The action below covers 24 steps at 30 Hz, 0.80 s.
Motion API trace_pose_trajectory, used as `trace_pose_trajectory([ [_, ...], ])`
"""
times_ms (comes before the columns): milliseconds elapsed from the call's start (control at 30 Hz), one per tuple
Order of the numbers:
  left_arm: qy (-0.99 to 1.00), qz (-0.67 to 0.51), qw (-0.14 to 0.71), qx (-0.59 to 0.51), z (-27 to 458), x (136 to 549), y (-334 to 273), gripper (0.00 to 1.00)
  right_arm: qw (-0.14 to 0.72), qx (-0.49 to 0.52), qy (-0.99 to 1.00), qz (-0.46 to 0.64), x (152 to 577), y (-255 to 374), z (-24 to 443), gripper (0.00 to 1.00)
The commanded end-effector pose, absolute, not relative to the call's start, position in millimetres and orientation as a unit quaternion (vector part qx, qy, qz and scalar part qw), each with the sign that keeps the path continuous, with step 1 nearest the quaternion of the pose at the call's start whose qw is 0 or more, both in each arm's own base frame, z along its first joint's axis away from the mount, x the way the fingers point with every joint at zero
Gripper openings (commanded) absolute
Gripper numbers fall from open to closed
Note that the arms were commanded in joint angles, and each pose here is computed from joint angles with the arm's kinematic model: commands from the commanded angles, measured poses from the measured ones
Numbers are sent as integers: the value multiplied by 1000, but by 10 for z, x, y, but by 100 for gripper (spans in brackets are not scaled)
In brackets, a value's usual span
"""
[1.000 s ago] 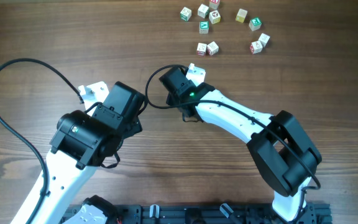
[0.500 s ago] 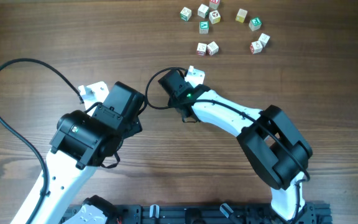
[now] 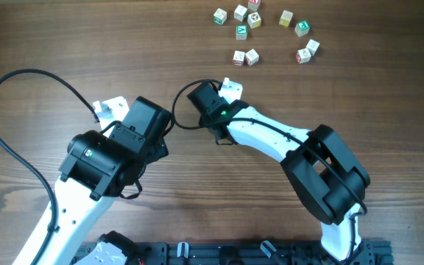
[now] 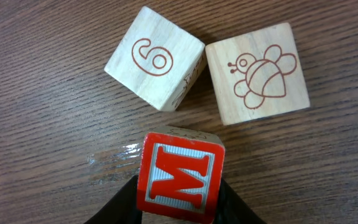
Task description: Form a circle
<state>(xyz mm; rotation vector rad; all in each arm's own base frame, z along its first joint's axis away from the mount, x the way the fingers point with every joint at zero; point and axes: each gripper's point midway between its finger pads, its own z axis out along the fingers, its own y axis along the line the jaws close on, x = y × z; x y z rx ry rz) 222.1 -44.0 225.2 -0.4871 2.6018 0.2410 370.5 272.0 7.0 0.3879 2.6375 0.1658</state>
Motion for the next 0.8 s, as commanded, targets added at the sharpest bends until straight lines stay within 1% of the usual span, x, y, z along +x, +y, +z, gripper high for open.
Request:
trace_pose_trajectory([
  [0,950,89,241,-177,2256,2211,-422,100,234,140,961,48,3700,2673,-6,32],
  [767,950,89,241,-177,2256,2211,-422,100,243,143,958,43,3736,2655,-11,33],
])
